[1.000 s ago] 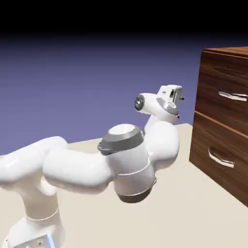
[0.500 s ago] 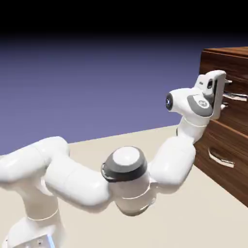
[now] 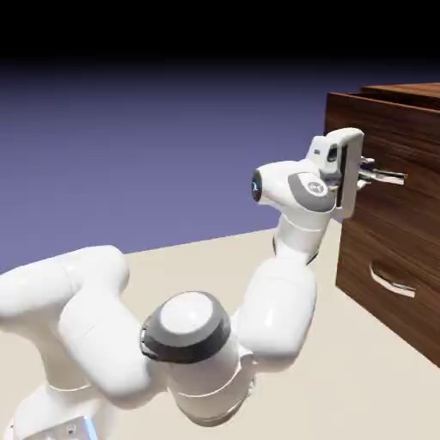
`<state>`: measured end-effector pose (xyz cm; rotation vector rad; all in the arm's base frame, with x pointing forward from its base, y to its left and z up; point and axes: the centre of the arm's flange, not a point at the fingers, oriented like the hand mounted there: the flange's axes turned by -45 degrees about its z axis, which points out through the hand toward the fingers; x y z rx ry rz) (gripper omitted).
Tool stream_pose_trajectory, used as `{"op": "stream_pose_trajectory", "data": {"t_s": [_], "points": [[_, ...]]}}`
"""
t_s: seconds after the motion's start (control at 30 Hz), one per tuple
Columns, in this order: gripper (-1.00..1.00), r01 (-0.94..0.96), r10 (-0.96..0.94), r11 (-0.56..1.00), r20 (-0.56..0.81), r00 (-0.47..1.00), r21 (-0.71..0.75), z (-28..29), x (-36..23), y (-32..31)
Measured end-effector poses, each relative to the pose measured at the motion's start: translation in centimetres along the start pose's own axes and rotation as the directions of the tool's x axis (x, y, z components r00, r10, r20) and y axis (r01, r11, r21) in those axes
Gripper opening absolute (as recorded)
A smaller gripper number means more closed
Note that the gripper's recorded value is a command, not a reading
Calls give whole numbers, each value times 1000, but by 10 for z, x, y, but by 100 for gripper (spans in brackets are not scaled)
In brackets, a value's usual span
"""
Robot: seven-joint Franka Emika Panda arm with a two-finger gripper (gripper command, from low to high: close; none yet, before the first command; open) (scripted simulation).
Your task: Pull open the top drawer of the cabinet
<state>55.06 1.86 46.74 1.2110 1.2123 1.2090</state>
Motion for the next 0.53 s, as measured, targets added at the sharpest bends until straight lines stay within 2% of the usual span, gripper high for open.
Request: {"op": "stream_pose_trajectory", "data": {"t_s": [0.4,0.43,0.53], "points": [[-100,0,0,1000,0,1000,0,-136,0,0],[100,0,0,1000,0,1000,0,-145,0,0],[100,-1,1,1000,0,1000,-3,-158,-1,0]]}}
